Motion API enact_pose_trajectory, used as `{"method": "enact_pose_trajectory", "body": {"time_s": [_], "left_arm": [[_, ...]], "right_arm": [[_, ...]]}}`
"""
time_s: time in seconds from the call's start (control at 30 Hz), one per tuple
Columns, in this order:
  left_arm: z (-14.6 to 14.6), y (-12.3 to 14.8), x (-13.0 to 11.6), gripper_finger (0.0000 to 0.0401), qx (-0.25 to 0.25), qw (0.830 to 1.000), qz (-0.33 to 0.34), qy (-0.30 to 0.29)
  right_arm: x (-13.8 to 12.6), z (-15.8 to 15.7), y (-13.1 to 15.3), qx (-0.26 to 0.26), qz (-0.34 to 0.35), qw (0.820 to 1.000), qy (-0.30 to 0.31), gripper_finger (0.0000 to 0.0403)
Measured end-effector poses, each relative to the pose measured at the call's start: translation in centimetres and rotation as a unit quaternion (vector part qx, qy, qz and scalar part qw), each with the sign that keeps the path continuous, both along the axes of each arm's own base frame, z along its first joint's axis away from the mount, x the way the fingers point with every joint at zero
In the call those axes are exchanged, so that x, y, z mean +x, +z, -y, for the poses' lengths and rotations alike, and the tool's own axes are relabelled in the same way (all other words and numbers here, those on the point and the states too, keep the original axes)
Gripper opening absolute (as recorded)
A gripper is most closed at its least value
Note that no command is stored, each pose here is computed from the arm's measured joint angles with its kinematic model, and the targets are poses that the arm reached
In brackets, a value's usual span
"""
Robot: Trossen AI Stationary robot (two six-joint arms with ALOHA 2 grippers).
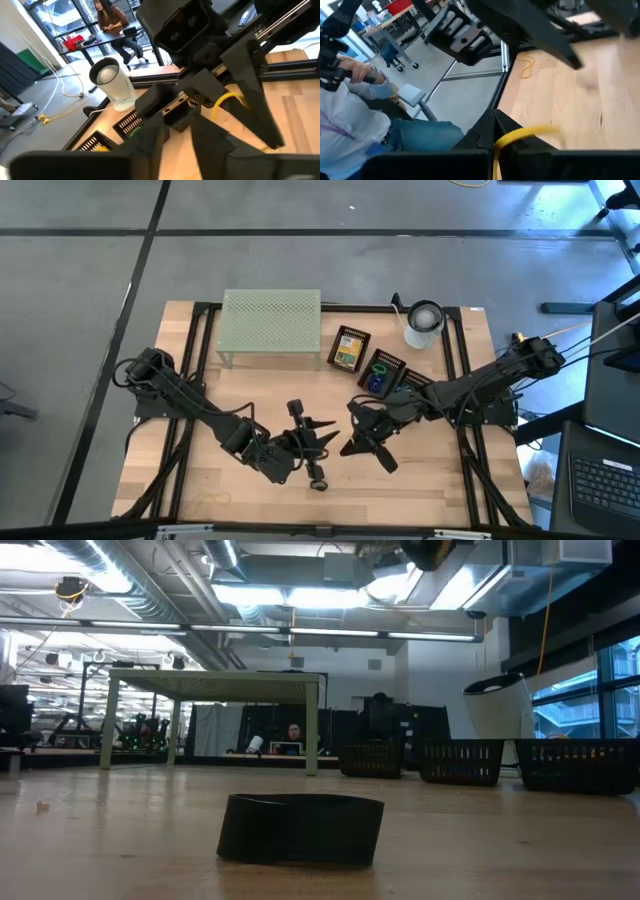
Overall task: Pick & Place Office Desk Supplies
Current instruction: Put the yellow rubber band into the bottom black bin
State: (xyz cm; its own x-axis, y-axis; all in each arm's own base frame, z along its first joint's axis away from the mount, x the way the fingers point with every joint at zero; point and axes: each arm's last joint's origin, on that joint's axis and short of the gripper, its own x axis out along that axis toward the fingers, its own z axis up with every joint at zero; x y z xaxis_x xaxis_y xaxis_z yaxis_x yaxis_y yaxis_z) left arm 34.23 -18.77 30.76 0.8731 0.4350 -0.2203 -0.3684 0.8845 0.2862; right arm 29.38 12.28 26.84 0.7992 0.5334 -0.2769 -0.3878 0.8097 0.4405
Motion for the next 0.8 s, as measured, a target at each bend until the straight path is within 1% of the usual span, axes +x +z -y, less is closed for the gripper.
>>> {"method": "enact_pose_trajectory", "body": {"time_s": [0.13,0.2,0.27,0.37,0.43,0.5,0.6,0.7,0.8], "left_arm": [[0.4,0.0,-0.2,0.0148,-0.013,1.000,0.007,-0.002],[0.8,0.0,-0.5,0.0167,-0.017,1.000,0.009,-0.007],[1.2,0.0,-0.7,0.0178,-0.017,1.000,0.009,-0.010],[2.0,0.0,-1.2,0.0181,-0.024,0.999,0.013,-0.019],[2.6,0.0,-1.6,0.0179,-0.033,0.999,0.017,-0.026],[3.2,0.0,-2.0,0.0177,-0.037,0.999,0.018,-0.034],[4.1,0.0,-2.6,0.0176,-0.038,0.998,0.018,-0.048],[4.8,0.0,-3.2,0.0176,-0.037,0.998,0.021,-0.053],[5.4,0.1,-3.8,0.0175,-0.031,0.998,0.026,-0.044]], "right_arm": [[-0.3,1.0,-0.3,0.027,-0.063,0.997,-0.030,0.0003],[-0.8,1.8,-0.3,0.025,-0.098,0.993,-0.062,0.0003],[-1.6,2.8,-0.2,0.011,-0.131,0.986,-0.101,0.0003],[-3.3,4.2,0.1,-0.016,-0.178,0.971,-0.157,0.0003],[-4.6,5.1,0.1,-0.037,-0.213,0.956,-0.197,0.0003],[-5.9,5.9,0.1,-0.055,-0.252,0.936,-0.241,0.0003],[-7.9,6.9,-0.2,-0.081,-0.310,0.900,-0.295,0.0003],[-9.2,7.4,-0.4,-0.101,-0.344,0.872,-0.333,0.0003],[-9.9,7.8,-0.6,-0.116,-0.365,0.848,-0.366,0.0002]]}}
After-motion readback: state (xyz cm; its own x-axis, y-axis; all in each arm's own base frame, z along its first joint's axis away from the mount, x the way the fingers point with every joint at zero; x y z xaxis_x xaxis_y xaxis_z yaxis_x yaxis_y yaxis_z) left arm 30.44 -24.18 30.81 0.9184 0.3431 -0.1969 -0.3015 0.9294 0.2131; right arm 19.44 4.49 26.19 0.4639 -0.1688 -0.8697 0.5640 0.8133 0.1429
